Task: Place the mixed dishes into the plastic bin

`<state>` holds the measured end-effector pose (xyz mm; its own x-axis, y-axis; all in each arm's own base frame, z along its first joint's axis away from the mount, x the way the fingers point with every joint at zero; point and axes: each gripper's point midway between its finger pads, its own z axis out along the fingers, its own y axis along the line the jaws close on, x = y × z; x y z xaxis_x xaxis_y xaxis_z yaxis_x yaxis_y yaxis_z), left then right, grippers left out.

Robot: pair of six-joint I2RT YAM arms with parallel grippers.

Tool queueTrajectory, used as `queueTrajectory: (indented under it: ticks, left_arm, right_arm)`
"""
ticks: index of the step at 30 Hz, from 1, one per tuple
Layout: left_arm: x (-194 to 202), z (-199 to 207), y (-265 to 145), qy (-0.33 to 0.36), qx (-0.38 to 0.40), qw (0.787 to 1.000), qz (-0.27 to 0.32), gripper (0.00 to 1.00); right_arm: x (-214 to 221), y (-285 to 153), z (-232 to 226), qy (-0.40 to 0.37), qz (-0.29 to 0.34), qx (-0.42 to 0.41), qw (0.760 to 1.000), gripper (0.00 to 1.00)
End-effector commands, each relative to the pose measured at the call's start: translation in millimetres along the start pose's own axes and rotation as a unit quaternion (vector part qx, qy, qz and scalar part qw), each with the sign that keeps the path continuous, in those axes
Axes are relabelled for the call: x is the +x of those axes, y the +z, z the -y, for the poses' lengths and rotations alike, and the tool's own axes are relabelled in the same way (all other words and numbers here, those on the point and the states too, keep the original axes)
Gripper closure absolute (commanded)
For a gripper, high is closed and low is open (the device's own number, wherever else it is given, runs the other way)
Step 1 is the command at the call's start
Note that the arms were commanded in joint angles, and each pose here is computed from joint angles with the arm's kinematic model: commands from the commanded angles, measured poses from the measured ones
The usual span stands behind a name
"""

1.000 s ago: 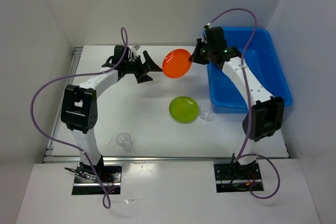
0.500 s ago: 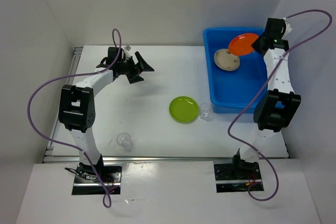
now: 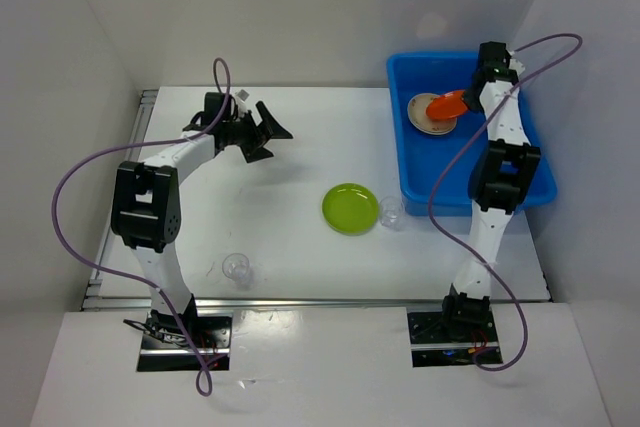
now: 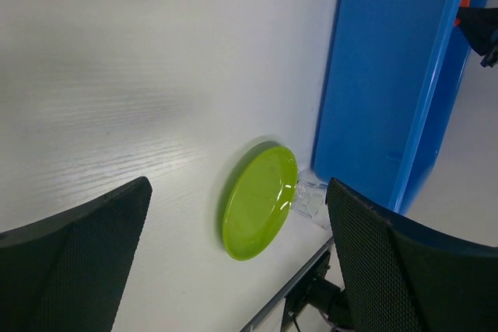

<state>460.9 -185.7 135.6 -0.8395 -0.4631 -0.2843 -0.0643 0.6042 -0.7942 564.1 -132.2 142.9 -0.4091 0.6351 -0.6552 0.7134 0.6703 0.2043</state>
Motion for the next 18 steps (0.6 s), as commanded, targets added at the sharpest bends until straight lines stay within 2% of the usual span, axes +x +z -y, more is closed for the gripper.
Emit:
queueTrajectory:
  ticks: [1, 10, 14, 18]
  left_arm:
    - [-5, 0, -1, 0.006, 0.014, 1.0, 0.003, 0.0]
    - [0, -11, 7, 0.001, 0.009, 1.0, -0.009, 0.0]
    - [0, -11, 7, 0.001, 0.009, 1.0, -0.009, 0.0]
    - [-3, -11, 7, 0.004, 0.008, 1.0, -0.003, 0.0]
  right_arm:
    - [-21, -9, -23, 0.014, 0.027, -0.01, 0.999, 0.99]
    - [29, 12, -63, -0.019, -0.021, -0.03, 0.999, 0.99]
    - [38, 13, -68, -0.026, -0.032, -0.033, 0.999, 0.88]
    - [36, 0, -67, -0.034, -0.031, -0.029, 0.998, 0.65]
